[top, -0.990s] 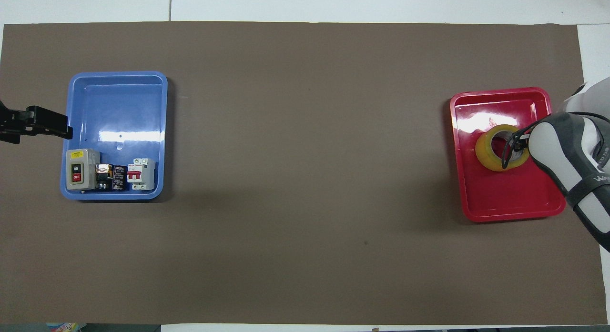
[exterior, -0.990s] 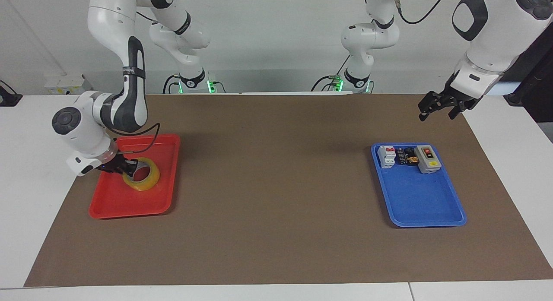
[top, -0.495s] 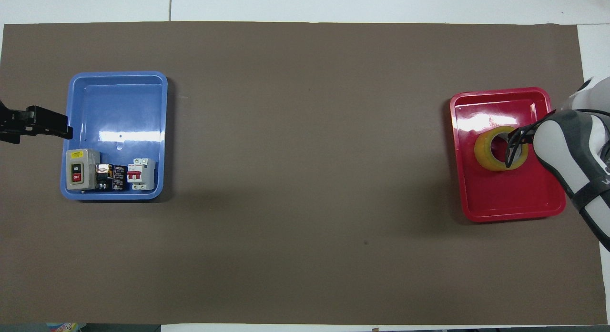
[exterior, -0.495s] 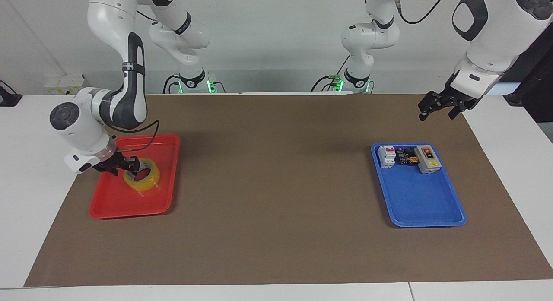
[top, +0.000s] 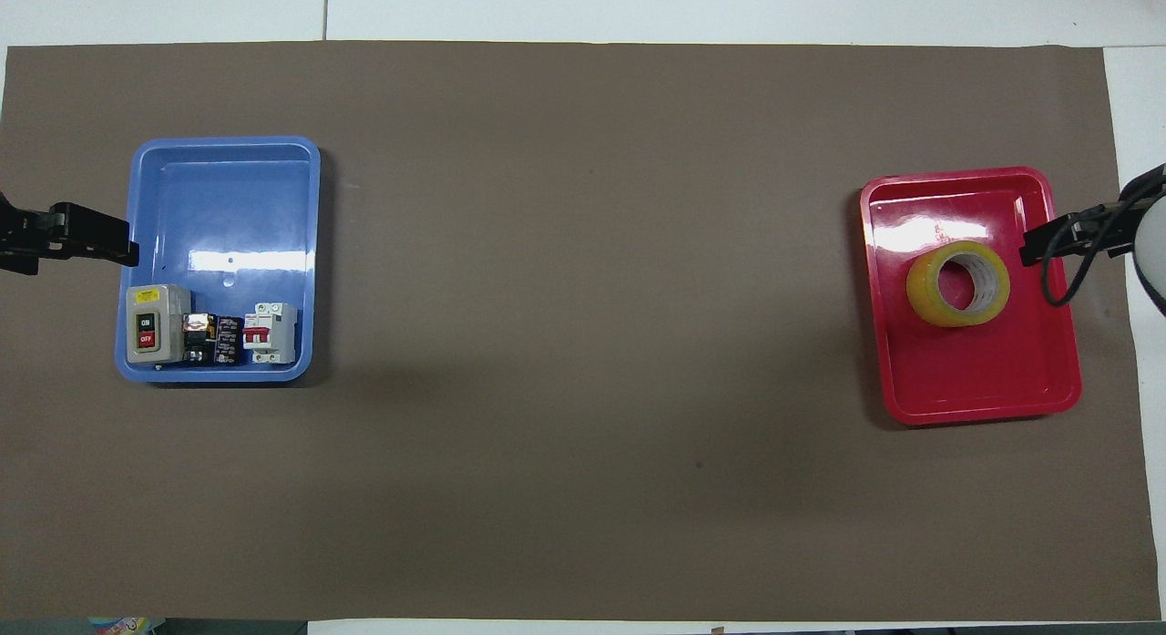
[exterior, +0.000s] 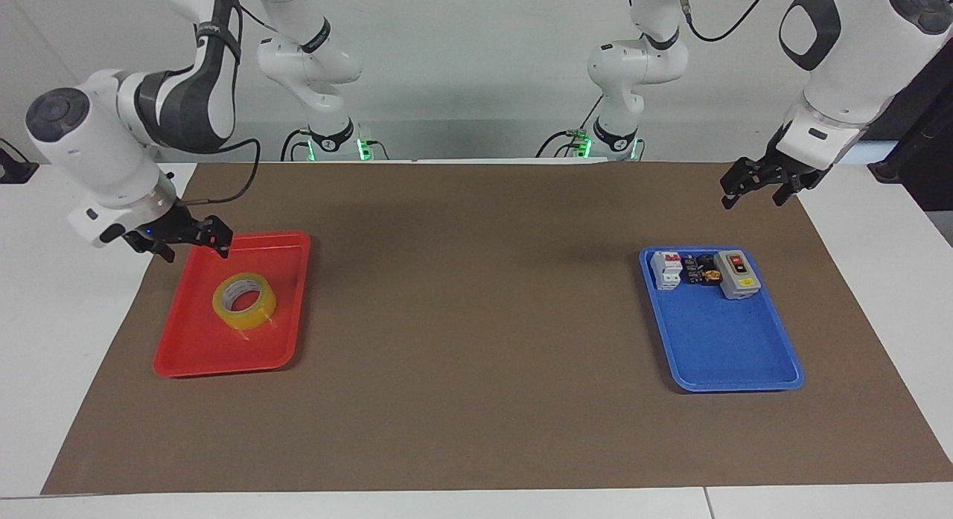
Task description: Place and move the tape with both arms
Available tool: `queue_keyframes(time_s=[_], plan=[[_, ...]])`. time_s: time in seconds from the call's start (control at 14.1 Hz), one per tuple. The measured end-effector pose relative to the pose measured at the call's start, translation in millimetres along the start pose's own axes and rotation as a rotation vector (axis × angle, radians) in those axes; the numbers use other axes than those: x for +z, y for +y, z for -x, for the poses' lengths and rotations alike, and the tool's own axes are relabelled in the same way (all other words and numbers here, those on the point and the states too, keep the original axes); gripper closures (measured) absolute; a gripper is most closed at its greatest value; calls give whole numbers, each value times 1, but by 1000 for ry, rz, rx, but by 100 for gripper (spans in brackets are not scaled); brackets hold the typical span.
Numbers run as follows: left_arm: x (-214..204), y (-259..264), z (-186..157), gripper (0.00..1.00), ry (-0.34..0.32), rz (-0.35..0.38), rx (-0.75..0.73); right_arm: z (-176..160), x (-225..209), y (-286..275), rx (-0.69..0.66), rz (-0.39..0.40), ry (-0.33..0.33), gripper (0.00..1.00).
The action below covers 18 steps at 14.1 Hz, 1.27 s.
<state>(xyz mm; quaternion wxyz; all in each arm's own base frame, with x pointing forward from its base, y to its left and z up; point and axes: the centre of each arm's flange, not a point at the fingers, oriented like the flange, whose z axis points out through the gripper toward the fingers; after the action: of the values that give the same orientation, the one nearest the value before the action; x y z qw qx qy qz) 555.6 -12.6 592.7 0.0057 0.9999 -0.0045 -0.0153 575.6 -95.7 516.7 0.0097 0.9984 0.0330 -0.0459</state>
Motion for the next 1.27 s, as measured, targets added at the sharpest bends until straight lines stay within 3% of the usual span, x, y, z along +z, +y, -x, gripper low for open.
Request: queue_keyframes(time_s=[0.28, 0.64, 1.27], plan=[[0, 0, 0, 0, 0, 0, 0, 30, -57, -12, 8, -2, 35, 0], [0, 0, 0, 0, 0, 0, 0, 51, -92, -31, 59, -10, 4, 0], [0, 0, 0, 0, 0, 0, 0, 45, -104, -43, 89, -4, 19, 0]])
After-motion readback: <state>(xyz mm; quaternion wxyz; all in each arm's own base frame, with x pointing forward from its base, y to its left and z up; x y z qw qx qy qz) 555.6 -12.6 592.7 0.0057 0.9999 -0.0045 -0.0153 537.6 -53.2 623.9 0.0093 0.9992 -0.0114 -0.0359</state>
